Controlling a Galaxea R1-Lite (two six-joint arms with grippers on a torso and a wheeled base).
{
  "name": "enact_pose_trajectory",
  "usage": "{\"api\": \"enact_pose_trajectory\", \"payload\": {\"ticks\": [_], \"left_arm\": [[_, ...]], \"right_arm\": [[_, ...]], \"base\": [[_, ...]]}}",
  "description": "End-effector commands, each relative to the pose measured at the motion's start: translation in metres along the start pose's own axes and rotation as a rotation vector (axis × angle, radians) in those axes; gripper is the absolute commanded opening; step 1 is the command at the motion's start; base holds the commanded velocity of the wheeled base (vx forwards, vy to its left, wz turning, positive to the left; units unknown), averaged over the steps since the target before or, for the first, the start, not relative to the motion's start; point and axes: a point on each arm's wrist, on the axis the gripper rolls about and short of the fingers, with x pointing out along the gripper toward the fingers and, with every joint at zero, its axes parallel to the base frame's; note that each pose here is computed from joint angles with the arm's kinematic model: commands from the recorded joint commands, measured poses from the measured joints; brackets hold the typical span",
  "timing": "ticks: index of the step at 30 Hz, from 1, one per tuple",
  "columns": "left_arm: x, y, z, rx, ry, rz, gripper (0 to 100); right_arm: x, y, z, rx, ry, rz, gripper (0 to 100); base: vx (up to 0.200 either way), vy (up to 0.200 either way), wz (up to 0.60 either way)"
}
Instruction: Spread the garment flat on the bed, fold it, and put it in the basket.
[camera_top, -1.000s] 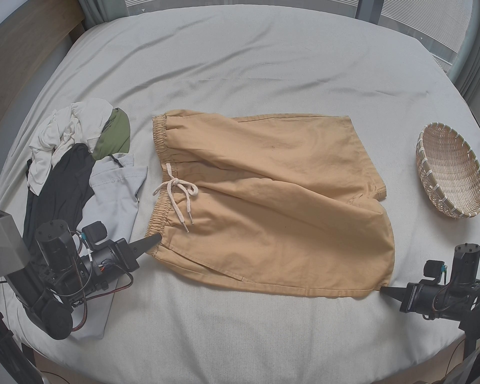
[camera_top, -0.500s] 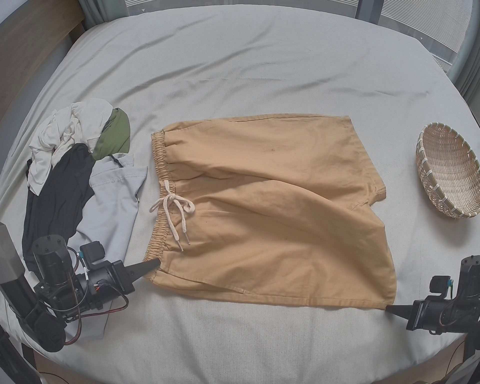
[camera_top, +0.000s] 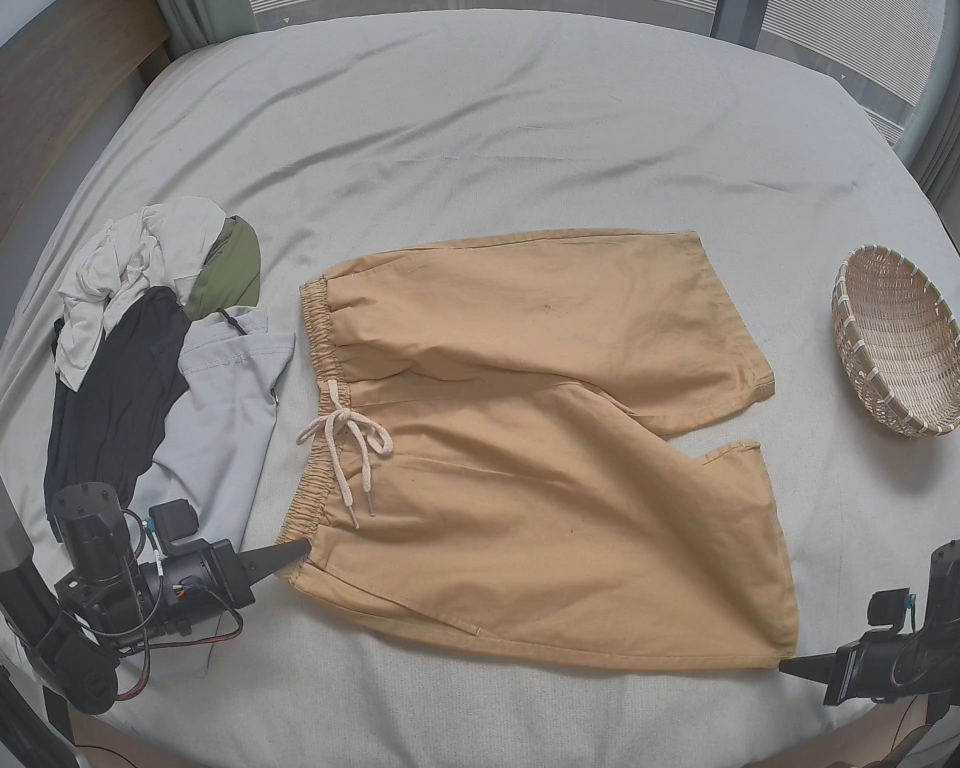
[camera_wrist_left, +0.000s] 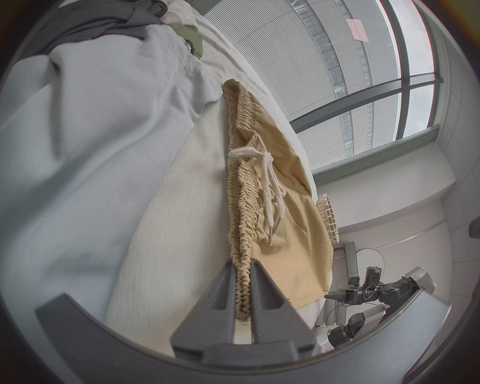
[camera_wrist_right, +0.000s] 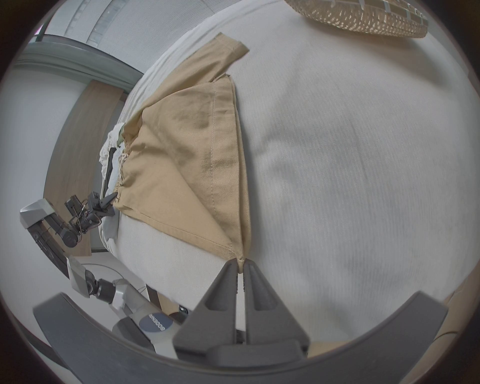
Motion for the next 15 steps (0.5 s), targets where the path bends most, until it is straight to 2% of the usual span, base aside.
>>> {"api": "enact_pose_trajectory", "payload": {"ticks": [1, 7, 15], "left_arm": [[-0.01, -0.002, -0.009, -0.015, 0.027, 0.005, 0], [-0.015, -0.001, -0.016, -0.01, 0.056, 0.018, 0], [-0.015, 0.002, -0.02, 0.016, 0.088, 0.038, 0]], "right_arm": [[-0.007, 0.003, -0.005, -0.024, -0.018, 0.015, 0], [-0.008, 0.001, -0.011, -0.011, 0.02, -0.001, 0], [-0.009, 0.001, -0.009, -0.005, 0.007, -0.007, 0]], "base": [[0.0, 0.0, 0.0], [0.0, 0.0, 0.0], [0.0, 0.0, 0.0]]}}
